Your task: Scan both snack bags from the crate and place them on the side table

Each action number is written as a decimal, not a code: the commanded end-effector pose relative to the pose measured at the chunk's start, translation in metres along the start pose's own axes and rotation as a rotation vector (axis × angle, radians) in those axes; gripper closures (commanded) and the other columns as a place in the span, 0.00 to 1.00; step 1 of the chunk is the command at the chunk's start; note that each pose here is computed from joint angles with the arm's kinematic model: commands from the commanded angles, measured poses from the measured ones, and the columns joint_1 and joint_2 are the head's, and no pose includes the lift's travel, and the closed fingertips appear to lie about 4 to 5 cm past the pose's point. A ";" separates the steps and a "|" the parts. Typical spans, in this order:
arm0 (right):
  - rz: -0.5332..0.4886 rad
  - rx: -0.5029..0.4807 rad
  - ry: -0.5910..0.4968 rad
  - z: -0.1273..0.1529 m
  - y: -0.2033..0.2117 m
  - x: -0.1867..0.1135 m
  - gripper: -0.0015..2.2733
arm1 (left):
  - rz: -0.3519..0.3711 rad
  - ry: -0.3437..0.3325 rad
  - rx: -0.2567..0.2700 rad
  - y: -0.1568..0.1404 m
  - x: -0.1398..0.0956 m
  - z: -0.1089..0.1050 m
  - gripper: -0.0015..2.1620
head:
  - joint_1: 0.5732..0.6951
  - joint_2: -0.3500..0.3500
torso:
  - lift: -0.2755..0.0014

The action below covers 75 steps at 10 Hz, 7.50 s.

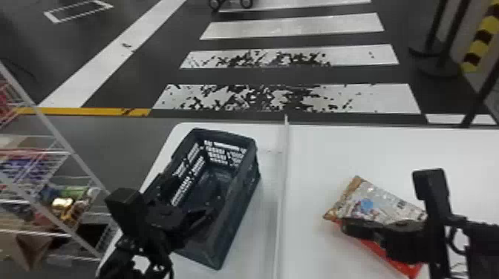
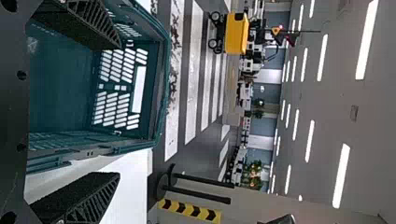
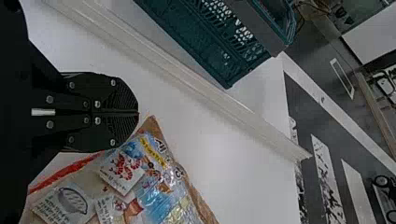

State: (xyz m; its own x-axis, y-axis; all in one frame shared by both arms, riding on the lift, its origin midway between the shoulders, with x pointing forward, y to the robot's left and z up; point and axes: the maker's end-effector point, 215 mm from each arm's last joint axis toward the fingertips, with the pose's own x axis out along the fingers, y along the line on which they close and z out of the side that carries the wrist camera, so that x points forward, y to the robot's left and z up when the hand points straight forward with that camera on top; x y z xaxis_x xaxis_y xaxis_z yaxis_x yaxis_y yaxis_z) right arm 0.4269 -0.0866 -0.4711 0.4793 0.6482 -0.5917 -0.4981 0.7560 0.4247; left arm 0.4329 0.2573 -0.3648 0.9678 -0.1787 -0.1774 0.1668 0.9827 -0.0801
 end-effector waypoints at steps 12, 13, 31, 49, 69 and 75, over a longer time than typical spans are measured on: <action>-0.099 -0.051 -0.013 0.024 -0.064 0.026 0.99 | -0.005 0.001 0.001 0.001 0.001 0.000 0.01 | 1.00 0.76 | 0.64; -0.119 -0.054 -0.005 0.023 -0.073 0.024 0.99 | -0.005 0.004 0.004 0.002 0.000 -0.001 0.01 | 1.00 0.75 | 0.64; -0.224 0.019 -0.014 0.013 -0.142 -0.005 0.99 | -0.009 0.009 0.004 0.002 0.000 -0.004 0.02 | 1.00 0.60 | 0.64; -0.735 0.105 -0.363 0.022 -0.298 -0.253 0.02 | 0.024 -0.038 0.003 0.032 -0.012 0.013 0.02 | 1.00 0.20 | 0.64; -0.741 0.126 -0.205 -0.023 -0.299 -0.250 0.98 | 0.017 -0.028 -0.010 0.029 -0.011 0.006 0.02 | 1.00 0.15 | 0.64; -0.561 0.229 -0.150 -0.042 -0.215 -0.226 0.98 | 0.016 -0.028 -0.011 0.028 -0.011 0.006 0.02 | 1.00 0.24 | 0.64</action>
State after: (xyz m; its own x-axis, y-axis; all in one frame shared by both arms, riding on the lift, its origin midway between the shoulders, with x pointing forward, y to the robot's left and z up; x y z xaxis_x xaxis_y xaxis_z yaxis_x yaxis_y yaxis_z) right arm 0.3966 -0.4068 -0.4579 0.7310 0.1258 -0.6707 0.0272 0.9767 0.2129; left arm 0.4277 0.2869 -0.3595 0.9752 -0.1613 -0.1515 0.1492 0.9849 -0.0878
